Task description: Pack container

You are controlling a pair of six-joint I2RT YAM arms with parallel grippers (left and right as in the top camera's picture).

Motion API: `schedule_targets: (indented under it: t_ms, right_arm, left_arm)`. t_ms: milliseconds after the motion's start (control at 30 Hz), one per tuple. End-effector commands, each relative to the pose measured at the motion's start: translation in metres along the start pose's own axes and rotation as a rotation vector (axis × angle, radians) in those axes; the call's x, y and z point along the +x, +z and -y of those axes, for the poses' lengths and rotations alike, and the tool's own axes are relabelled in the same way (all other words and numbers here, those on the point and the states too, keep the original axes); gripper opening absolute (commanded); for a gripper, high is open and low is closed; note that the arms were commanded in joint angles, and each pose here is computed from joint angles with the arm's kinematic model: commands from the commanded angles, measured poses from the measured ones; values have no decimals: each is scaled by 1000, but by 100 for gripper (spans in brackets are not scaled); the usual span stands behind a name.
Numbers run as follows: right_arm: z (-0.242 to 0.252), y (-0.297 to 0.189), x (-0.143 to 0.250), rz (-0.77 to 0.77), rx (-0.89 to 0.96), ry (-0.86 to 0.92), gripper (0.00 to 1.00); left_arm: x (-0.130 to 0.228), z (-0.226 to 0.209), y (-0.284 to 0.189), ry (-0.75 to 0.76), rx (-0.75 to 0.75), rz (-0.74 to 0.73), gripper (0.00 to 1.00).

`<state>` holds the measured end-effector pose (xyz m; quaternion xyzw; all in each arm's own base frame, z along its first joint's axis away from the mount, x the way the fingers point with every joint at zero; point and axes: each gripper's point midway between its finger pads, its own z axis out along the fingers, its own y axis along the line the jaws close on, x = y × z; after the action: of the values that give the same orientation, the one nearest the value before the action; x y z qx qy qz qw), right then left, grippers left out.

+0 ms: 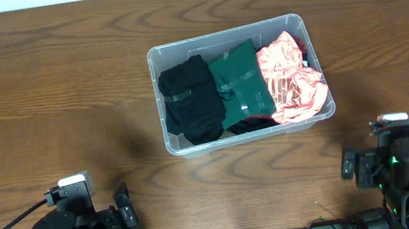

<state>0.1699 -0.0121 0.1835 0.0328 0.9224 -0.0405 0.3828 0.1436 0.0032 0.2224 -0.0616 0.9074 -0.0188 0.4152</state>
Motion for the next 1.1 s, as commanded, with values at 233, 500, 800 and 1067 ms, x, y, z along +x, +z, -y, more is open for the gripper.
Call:
schedule_targets:
  t_ms: [233,500,800,1067]
  right_arm:
    - [4,1,11,-39,18,11,99]
    - [-12,-9,6,28,-84,25,99]
    - [-15,-6,-32,467,-109,19,99]
    - [-20,29,-60,757,-96,34,99]
  left_arm:
    - [8,0,0,0,2,-30,98]
    - [8,0,0,0,2,-30,98]
    - [8,0,0,0,2,-30,98]
    - [8,0,0,0,2,-30,98]
